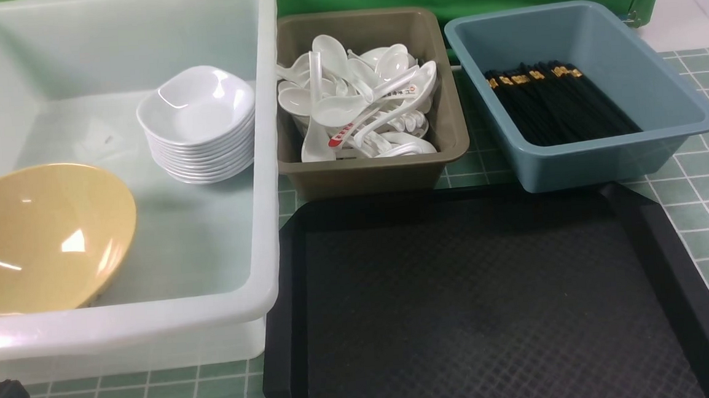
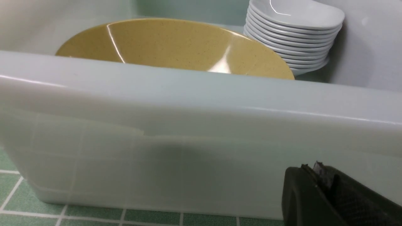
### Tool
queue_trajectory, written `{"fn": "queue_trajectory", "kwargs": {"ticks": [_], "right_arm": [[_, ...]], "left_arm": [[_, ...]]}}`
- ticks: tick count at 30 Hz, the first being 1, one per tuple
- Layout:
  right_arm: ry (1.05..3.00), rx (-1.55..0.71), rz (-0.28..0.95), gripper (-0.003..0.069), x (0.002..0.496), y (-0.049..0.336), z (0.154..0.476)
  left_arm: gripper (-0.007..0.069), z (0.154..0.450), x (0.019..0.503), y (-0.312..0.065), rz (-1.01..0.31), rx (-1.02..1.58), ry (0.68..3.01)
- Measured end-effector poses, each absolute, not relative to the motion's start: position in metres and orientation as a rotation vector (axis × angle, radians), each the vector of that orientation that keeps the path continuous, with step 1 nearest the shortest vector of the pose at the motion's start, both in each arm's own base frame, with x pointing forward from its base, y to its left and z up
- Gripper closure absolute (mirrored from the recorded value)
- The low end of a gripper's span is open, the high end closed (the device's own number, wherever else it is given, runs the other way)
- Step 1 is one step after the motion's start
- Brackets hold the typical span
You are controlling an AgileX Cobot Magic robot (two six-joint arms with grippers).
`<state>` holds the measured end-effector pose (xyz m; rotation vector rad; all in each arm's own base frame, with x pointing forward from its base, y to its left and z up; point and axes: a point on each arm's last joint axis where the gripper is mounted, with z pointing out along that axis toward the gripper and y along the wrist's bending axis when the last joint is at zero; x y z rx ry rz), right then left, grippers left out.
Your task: On blue table put chopsticks spoon bowls plates into blue grey white boxes.
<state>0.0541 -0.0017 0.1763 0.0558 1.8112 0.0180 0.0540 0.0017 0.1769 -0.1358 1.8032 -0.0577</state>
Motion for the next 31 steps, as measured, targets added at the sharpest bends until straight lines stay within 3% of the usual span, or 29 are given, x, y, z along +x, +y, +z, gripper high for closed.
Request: {"fn": "queue_trajectory", "kwargs": {"ticks": [31], "right_arm": [[1.811, 0.056, 0.018, 0.0507, 0.0541, -0.0017, 0.1763]], "left_arm": [[0.0637, 0.1769, 0.0540, 0.0016, -0.060, -0.137, 1.803]]}}
